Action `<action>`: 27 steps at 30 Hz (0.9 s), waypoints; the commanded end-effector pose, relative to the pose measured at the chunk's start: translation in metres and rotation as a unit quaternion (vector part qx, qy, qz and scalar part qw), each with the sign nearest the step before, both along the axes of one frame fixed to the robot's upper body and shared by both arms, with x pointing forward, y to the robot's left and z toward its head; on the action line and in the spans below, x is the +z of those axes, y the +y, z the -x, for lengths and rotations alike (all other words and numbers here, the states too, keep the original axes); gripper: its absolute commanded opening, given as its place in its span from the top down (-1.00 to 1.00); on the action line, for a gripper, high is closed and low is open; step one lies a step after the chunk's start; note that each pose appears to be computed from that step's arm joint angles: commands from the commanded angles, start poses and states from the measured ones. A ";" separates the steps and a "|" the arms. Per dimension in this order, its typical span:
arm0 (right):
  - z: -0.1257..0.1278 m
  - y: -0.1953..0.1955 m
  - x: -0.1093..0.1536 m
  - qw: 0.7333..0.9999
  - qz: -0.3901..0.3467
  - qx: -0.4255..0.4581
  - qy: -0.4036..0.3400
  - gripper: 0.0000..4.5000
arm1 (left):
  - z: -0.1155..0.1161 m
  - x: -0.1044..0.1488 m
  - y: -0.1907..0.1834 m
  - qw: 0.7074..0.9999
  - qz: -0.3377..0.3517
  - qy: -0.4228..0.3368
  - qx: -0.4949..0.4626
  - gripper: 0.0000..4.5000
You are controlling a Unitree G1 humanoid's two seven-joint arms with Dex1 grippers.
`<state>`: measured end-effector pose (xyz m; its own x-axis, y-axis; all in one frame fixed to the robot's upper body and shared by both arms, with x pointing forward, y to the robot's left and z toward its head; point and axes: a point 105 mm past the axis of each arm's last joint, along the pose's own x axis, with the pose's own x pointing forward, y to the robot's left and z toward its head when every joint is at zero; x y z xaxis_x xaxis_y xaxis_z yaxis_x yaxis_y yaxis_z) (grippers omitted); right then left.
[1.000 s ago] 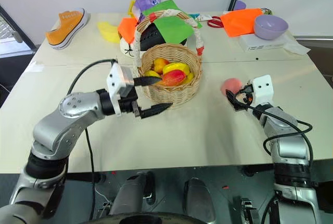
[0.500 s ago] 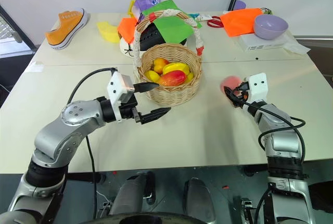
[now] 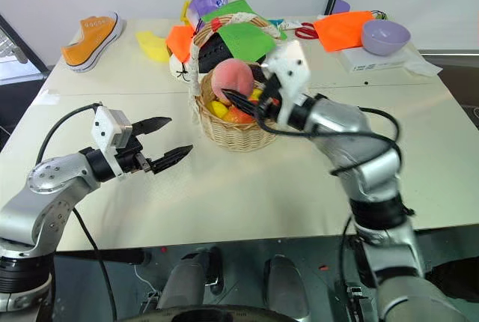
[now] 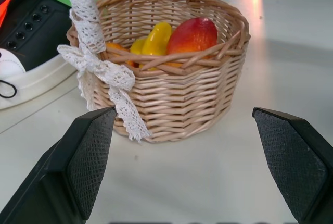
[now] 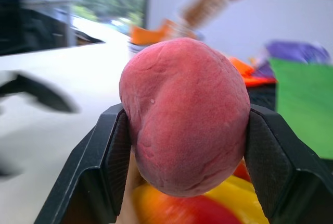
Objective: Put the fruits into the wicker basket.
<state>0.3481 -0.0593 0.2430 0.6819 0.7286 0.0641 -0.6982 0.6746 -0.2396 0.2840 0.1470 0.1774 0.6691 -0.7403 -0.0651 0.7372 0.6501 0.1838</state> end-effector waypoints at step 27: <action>-0.052 -0.086 -0.008 0.985 -0.062 -0.157 -0.029 -0.18 | 0.003 0.027 -0.033 0.998 0.040 -0.049 -0.032 -1.00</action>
